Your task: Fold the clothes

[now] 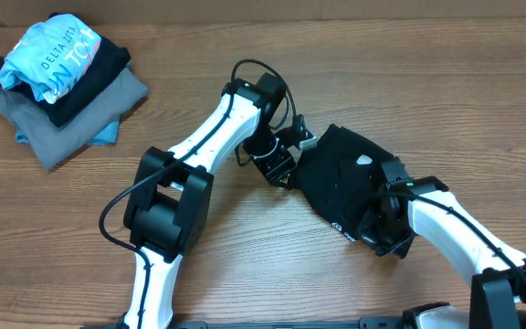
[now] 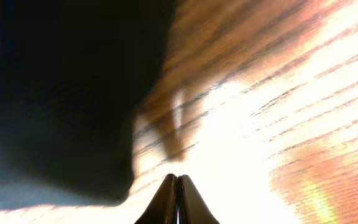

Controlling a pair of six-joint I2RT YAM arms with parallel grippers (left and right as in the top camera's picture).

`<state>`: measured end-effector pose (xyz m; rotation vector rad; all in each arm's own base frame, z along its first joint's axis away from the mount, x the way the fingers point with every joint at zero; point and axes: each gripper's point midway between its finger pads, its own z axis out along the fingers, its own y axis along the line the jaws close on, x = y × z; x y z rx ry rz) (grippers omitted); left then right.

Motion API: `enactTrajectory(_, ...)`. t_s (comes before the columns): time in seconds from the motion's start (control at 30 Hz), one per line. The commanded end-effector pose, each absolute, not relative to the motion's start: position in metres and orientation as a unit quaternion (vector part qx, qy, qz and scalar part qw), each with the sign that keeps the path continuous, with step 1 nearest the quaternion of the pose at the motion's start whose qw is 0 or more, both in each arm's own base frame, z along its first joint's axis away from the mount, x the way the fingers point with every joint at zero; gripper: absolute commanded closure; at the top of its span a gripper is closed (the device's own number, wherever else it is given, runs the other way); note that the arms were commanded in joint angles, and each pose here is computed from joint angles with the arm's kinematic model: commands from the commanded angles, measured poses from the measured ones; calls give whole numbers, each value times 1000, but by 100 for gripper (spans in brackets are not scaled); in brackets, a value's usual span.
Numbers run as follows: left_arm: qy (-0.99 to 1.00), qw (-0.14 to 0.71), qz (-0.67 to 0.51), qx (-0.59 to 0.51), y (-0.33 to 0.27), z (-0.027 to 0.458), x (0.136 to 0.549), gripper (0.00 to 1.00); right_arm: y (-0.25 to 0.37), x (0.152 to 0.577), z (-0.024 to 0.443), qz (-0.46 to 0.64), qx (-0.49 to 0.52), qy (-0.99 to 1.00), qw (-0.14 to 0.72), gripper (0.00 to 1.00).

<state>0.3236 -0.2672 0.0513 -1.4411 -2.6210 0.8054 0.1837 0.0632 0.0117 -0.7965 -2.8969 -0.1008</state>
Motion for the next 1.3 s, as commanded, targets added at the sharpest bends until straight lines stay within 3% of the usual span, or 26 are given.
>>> enactTrajectory(0.0,-844,-31,282,-456,-281,83,349,39,75,219,49,-84,-231,-969,-1,92)
enactTrajectory(0.07,-835,-52,299,-459,-290,93,356,41,78,228,65,-100,-229,-968,-23,90)
enactTrajectory(0.2,-827,-77,320,-455,-303,98,363,62,89,241,80,-141,-236,-960,-49,87)
enactTrajectory(0.37,-825,-41,332,-455,-313,84,347,92,91,251,72,-147,-277,-948,-54,89)
enactTrajectory(0.6,-837,36,309,-449,-311,13,332,96,90,254,25,-124,-342,-931,-15,96)
enactTrajectory(0.73,-873,55,262,-407,-297,-28,345,96,84,245,-4,-85,-348,-933,24,96)
enactTrajectory(0.83,-886,49,252,-386,-290,-32,355,95,67,232,-17,-27,-352,-935,41,96)
enactTrajectory(1.0,-893,23,255,-369,-283,0,378,82,36,219,-13,60,-322,-944,38,96)
enactTrajectory(1.03,-894,8,256,-368,-282,18,387,71,25,216,-7,90,-322,-942,38,96)
enactTrajectory(1.1,-894,-10,257,-366,-281,39,397,61,14,217,1,117,-324,-938,35,96)
enactTrajectory(1.17,-895,-25,257,-364,-281,59,405,38,6,224,10,128,-329,-935,29,96)
enactTrajectory(1.27,-899,-31,260,-351,-282,78,409,20,8,243,25,108,-312,-944,18,96)
